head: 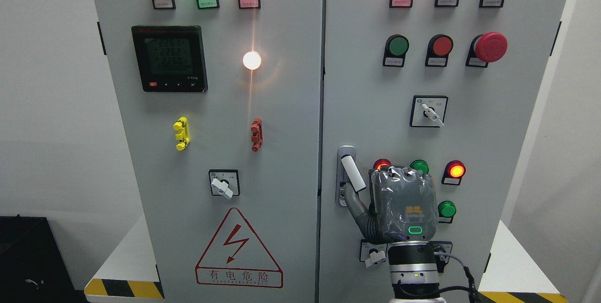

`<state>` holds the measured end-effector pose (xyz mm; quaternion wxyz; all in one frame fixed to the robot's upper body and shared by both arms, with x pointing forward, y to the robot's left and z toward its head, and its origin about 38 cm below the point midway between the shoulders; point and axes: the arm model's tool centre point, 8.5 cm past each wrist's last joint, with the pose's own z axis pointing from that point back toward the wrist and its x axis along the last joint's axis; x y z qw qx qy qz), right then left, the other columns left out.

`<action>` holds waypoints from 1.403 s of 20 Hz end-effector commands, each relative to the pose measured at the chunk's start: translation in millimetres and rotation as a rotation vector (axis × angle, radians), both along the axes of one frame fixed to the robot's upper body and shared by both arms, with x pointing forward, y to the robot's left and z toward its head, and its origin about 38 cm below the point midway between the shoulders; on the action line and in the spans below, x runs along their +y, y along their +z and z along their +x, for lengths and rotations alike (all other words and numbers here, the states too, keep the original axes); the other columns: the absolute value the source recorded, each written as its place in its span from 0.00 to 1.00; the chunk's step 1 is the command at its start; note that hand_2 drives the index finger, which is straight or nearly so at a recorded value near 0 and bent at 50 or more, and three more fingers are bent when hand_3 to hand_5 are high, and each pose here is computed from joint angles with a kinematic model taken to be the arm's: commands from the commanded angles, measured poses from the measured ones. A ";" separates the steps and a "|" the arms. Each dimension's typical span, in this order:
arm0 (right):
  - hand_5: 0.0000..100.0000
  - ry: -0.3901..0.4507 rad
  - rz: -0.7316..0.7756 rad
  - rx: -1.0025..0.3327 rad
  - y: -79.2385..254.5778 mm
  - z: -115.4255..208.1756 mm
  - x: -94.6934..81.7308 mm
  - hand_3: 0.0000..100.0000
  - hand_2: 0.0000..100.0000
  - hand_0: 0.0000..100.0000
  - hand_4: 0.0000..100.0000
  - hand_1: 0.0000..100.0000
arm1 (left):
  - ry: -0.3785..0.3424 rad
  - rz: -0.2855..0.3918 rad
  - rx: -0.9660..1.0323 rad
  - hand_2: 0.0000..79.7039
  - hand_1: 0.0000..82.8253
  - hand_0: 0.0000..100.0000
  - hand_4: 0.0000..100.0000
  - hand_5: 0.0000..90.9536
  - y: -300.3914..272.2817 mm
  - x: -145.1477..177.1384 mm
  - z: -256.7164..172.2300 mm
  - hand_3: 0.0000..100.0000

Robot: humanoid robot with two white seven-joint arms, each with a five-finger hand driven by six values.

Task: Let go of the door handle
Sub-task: 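Rotate the held lever handle outward with the right hand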

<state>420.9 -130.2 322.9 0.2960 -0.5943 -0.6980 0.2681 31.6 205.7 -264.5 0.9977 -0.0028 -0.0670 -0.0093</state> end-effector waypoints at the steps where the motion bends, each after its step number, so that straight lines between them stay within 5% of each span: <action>1: 1.00 -0.004 0.002 0.000 1.4 -1.0 -1.0 1.00 0.99 0.52 1.00 0.49 | 0.002 0.000 0.016 0.00 0.67 0.12 0.00 0.00 -0.4 0.1 -10.8 0.00; 28: 1.00 -0.019 0.010 -0.024 8.2 -5.8 -5.1 1.00 0.99 0.49 1.00 0.48 | 0.001 0.000 0.016 0.00 0.67 0.12 0.00 0.00 -0.4 0.1 -10.8 0.00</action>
